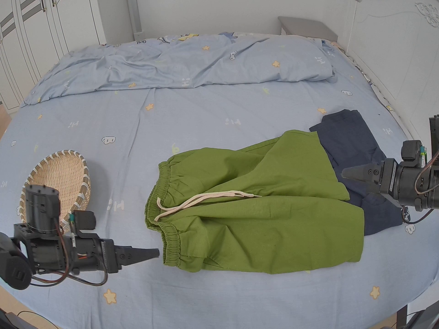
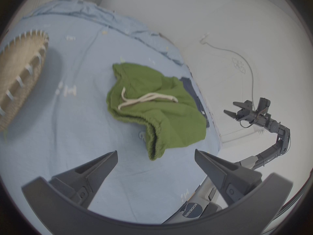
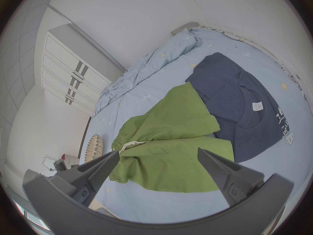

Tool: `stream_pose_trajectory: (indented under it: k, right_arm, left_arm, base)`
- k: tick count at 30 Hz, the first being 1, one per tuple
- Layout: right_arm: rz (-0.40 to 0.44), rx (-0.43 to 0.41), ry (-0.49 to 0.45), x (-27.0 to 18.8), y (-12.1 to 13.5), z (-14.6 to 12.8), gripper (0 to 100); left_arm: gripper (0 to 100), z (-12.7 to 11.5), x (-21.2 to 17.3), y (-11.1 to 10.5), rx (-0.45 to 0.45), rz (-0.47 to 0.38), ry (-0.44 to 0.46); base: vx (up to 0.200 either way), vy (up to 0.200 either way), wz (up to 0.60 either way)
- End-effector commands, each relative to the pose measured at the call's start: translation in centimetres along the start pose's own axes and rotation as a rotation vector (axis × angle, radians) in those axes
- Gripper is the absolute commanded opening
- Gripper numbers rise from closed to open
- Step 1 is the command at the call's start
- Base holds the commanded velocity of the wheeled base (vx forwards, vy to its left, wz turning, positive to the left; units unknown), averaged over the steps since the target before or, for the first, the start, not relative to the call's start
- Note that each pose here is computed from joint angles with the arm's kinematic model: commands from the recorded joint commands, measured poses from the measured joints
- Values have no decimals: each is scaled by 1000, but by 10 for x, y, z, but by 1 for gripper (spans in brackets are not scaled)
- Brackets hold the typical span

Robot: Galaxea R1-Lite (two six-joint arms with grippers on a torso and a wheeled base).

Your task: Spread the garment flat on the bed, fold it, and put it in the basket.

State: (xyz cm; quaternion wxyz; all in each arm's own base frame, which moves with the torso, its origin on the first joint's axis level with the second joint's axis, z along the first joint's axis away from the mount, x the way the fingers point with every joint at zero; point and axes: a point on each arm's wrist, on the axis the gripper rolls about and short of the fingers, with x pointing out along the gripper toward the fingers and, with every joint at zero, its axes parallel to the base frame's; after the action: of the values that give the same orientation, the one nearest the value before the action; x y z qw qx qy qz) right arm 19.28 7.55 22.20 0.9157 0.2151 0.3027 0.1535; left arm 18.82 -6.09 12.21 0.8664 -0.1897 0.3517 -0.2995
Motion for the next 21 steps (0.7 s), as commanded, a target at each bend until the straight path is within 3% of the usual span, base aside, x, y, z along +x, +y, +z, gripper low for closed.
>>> stream_pose_trajectory:
  k: [1, 10, 15, 19, 20, 21]
  right_arm:
    - [-26, -15, 17, 6, -10, -7, 100]
    - [-18, -17, 3, 4, -9, -8, 100]
    - [-27, -6, -5, 7, -11, -6, 100]
    - [-25, -4, -5, 7, -11, -6, 100]
    - [-25, -4, -5, 7, -11, -6, 100]
    - [-26, -3, -6, 7, -12, -6, 100]
  left_arm:
    - [100, -15, 46, 15, -53, -5, 176]
    - [100, -14, 79, 22, -43, -13, 185]
    - [100, -10, 92, 26, -21, 35, 87]
    - [100, -6, 94, 20, -83, 4, 28]
    - [0, -6, 94, 20, -83, 3, 26]
    - [0, -5, 94, 20, -83, -1, 17]
  base:
    - [0, 0, 0]
    - [0, 0, 0]
    - [0, 0, 0]
    - [0, 0, 0]
    - [0, 0, 0]
    - [0, 0, 0]
